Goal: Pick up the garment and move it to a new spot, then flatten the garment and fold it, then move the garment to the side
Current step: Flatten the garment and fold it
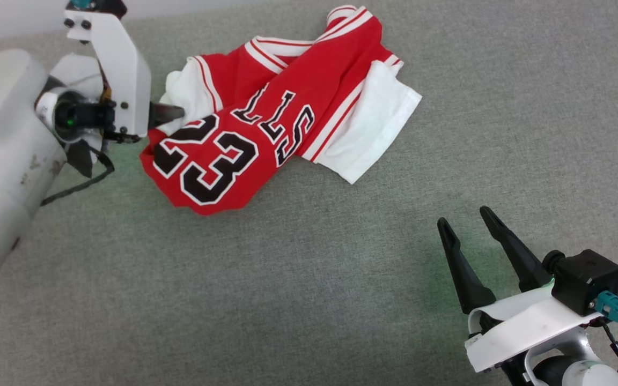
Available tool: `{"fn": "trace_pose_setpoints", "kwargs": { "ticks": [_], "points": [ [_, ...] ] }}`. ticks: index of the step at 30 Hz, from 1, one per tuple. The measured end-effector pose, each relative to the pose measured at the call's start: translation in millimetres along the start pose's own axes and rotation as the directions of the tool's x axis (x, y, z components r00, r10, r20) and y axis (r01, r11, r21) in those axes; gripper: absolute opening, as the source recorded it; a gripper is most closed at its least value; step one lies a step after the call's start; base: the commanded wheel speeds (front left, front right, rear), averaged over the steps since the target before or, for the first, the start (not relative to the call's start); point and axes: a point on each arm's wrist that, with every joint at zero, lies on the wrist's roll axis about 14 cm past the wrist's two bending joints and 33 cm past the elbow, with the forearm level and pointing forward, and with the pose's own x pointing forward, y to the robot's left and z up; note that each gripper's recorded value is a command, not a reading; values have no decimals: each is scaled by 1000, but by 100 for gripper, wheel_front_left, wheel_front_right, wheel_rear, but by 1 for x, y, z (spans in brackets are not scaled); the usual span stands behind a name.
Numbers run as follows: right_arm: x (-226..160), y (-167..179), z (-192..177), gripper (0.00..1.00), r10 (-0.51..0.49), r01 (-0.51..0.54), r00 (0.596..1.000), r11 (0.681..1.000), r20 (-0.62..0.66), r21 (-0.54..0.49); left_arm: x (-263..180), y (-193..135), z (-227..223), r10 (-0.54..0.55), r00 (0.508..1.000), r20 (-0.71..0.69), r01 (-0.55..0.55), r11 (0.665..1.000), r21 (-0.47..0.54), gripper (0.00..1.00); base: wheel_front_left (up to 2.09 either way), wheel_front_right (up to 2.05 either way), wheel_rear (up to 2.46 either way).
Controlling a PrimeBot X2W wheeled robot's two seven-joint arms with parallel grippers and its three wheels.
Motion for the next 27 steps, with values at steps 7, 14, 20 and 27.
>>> {"fn": "trace_pose_setpoints", "kwargs": {
  "ticks": [7,14,20,27],
  "points": [
    [1,-1,-4,100,-5,5,1000,1000,-8,1,2,4,-8,-7,998,-57,5,999,-35,100,0,0,0],
    [3,0,-6,100,0,0,1000,1000,-11,5,2,2,-2,-19,999,-28,18,999,-42,49,0,0,0],
    [4,0,-7,100,-2,2,1000,1000,-12,7,3,-2,-2,-39,999,-26,38,998,-55,0,0,0,0],
    [3,0,-3,100,-1,1,1000,1000,1,7,-10,-11,13,-62,996,57,66,996,-65,0,0,0,0]
  ]
}}
